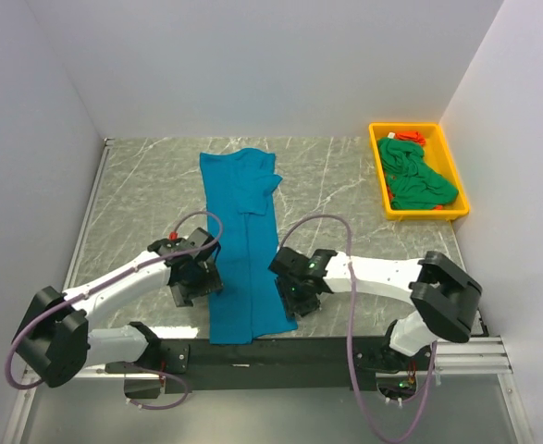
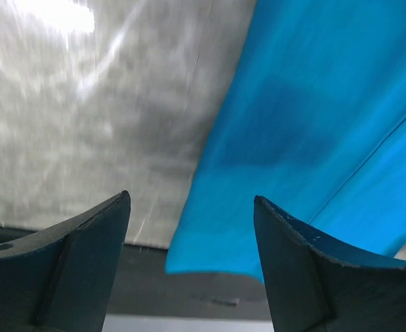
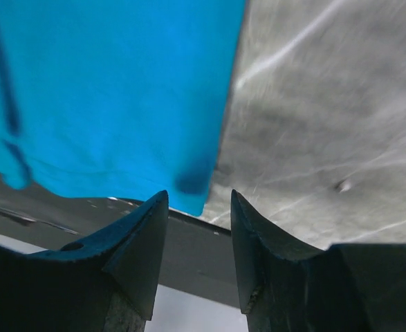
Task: Fold and stack the t-shirts
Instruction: Fold the tshirt
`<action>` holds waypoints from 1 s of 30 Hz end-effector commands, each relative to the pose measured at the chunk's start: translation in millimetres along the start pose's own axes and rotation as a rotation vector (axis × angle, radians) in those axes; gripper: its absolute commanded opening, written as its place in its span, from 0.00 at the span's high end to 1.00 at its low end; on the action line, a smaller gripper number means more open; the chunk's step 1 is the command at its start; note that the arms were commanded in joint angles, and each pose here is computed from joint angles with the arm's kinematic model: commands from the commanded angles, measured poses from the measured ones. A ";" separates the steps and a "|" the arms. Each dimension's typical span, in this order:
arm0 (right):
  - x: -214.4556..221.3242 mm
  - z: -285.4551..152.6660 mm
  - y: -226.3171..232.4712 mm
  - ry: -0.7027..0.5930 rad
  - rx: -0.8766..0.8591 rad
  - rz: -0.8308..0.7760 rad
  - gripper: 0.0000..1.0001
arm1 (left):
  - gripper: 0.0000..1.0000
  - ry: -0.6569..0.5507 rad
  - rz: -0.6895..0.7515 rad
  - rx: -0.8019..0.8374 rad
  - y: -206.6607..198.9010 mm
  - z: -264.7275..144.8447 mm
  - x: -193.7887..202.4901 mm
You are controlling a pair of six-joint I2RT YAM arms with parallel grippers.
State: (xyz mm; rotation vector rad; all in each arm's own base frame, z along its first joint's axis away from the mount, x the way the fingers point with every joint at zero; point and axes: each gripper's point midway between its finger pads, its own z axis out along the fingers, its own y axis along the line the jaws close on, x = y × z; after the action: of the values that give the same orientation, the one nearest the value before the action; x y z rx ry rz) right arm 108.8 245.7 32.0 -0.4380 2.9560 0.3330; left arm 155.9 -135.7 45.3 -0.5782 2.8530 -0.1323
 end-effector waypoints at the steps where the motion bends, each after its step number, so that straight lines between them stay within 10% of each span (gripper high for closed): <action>1: 13.5 -1.2 2.8 0.050 0.053 0.023 0.51 | 0.22 0.062 -0.033 -0.030 11.7 -6.5 22.9; 30: 19.9 12.3 11.2 0.104 0.076 -0.029 0.53 | 0.25 0.271 0.089 -0.053 20.7 12.5 95.8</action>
State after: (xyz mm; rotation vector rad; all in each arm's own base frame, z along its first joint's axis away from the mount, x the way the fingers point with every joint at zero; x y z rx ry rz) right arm 79.5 243.6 13.3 -0.4877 3.0858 0.1965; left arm 67.6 -148.3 11.9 -0.4692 3.1355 -0.0903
